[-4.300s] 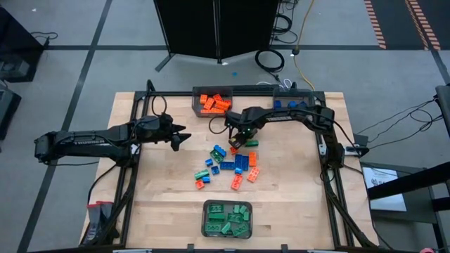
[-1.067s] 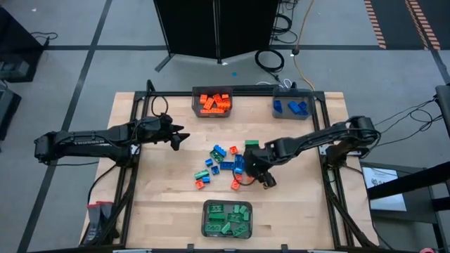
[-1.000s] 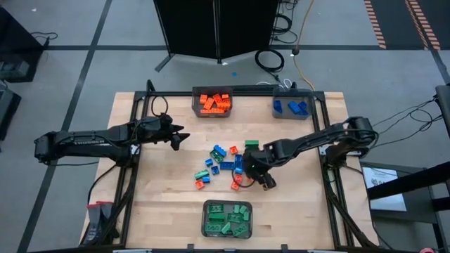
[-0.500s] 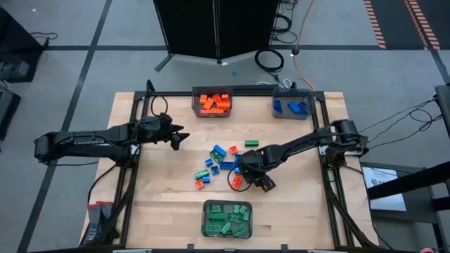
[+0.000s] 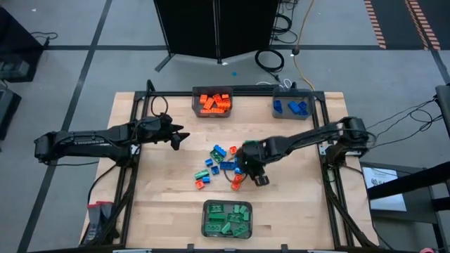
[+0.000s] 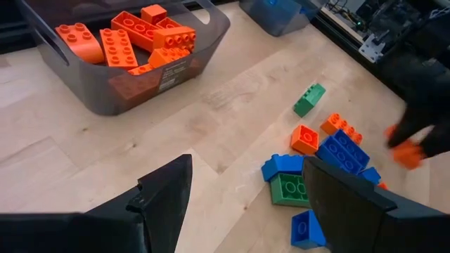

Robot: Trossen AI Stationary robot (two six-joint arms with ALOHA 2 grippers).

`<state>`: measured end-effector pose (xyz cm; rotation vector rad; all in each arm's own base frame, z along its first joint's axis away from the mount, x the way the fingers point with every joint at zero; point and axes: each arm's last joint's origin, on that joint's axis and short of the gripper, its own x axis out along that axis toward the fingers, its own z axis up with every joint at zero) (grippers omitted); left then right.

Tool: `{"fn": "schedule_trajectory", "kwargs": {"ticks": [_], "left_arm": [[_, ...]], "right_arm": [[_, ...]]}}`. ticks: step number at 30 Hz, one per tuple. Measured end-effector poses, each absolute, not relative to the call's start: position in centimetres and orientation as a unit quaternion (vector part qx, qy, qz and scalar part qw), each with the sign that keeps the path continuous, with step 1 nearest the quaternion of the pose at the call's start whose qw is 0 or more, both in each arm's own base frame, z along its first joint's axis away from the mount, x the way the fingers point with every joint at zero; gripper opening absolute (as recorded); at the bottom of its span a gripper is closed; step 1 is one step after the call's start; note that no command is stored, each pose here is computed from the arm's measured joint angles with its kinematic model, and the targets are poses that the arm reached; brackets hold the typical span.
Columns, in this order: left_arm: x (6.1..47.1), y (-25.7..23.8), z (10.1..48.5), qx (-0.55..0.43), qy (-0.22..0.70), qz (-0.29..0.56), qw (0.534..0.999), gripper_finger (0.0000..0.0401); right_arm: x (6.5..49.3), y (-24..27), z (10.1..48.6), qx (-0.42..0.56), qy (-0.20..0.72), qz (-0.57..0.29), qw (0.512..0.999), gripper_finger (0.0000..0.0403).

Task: Sort blocks
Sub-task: Put the orange game piece into the top left black bin

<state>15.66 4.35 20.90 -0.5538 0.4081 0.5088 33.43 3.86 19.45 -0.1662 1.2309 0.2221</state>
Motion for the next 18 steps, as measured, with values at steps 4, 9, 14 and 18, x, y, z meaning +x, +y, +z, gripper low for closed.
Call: {"fn": "schedule_trajectory", "kwargs": {"ticks": [4,9,14,18], "left_arm": [[15.7,4.4,20.9,-0.267,0.196,0.25,0.91,0.027],[15.7,4.4,20.9,-0.267,0.196,0.251,0.91,0.027],[15.7,4.4,20.9,-0.267,0.196,0.251,0.909,0.027],[15.6,4.4,20.9,-0.265,0.195,0.256,0.909,0.027]], "right_arm": [[34.6,1.1,23.2,-0.068,0.515,0.079,0.851,0.0118],[36.3,-5.2,27.8,-0.063,0.395,0.0,0.916,0.0118],[36.3,-12.8,29.8,-0.033,0.301,-0.098,0.948,0.0118],[36.3,-18.1,29.8,0.028,0.243,-0.176,0.954,0.0118]]}}
